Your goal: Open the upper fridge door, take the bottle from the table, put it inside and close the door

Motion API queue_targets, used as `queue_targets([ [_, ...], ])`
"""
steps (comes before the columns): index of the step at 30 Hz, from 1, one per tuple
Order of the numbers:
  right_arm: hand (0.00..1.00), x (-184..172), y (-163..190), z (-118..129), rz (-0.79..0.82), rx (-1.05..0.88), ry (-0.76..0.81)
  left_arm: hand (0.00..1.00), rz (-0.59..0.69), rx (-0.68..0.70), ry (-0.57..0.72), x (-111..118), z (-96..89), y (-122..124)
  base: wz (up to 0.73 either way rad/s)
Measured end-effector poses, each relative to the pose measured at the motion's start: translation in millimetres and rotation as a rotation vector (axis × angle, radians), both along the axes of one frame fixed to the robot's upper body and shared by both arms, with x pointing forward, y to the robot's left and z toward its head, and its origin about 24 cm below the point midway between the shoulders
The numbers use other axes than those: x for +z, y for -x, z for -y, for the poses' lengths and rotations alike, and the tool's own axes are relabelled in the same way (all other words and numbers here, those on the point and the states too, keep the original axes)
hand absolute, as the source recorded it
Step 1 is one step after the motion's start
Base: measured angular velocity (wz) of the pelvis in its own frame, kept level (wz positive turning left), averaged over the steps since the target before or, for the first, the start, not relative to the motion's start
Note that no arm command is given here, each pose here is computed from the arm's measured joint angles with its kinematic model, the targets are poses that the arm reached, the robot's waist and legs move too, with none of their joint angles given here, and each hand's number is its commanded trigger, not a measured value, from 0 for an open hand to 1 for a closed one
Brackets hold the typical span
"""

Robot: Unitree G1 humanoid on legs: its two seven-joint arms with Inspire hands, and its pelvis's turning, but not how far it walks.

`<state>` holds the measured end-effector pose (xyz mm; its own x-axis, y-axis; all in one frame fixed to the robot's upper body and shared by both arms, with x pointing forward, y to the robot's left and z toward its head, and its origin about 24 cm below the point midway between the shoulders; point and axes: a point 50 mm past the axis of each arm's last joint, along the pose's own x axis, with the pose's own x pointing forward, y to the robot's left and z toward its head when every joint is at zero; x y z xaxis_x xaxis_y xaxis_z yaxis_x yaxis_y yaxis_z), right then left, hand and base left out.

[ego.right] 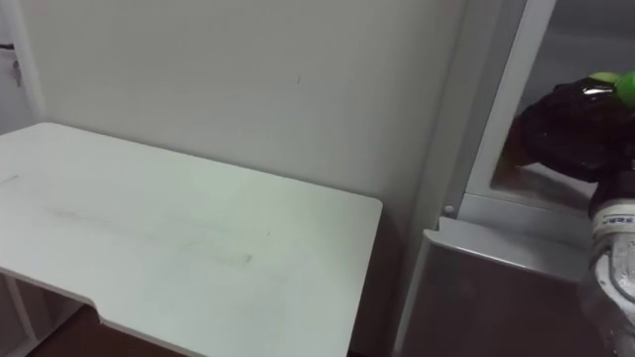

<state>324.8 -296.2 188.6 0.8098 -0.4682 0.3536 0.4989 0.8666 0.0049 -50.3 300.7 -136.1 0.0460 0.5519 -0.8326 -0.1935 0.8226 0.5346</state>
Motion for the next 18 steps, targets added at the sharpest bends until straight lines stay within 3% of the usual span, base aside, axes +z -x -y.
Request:
queue_targets([
  [5,1.0,-0.9,-1.2,0.5,0.025,-0.083,0.072,0.0,0.017,-0.018,-0.002,0.1,0.1,-4.4,0.01],
  [6,0.91,-0.1,-1.9,0.5,0.031,-0.094,0.085,0.0,0.017,-0.028,0.001,-0.1,0.4,-5.6,0.07],
  [7,0.51,2.2,-3.9,-0.6,0.041,-0.107,0.097,0.0,0.017,-0.043,0.005,-0.5,1.3,-7.4,0.05],
  [8,0.0,1.5,-6.1,0.0,0.04,-0.132,0.114,0.0,0.025,-0.052,0.004,-0.3,0.8,-11.1,0.06],
  [18,0.0,-3.0,-18.1,28.3,-0.046,-0.396,0.279,0.0,0.121,-0.175,-0.038,6.0,-11.6,-66.0,0.19],
])
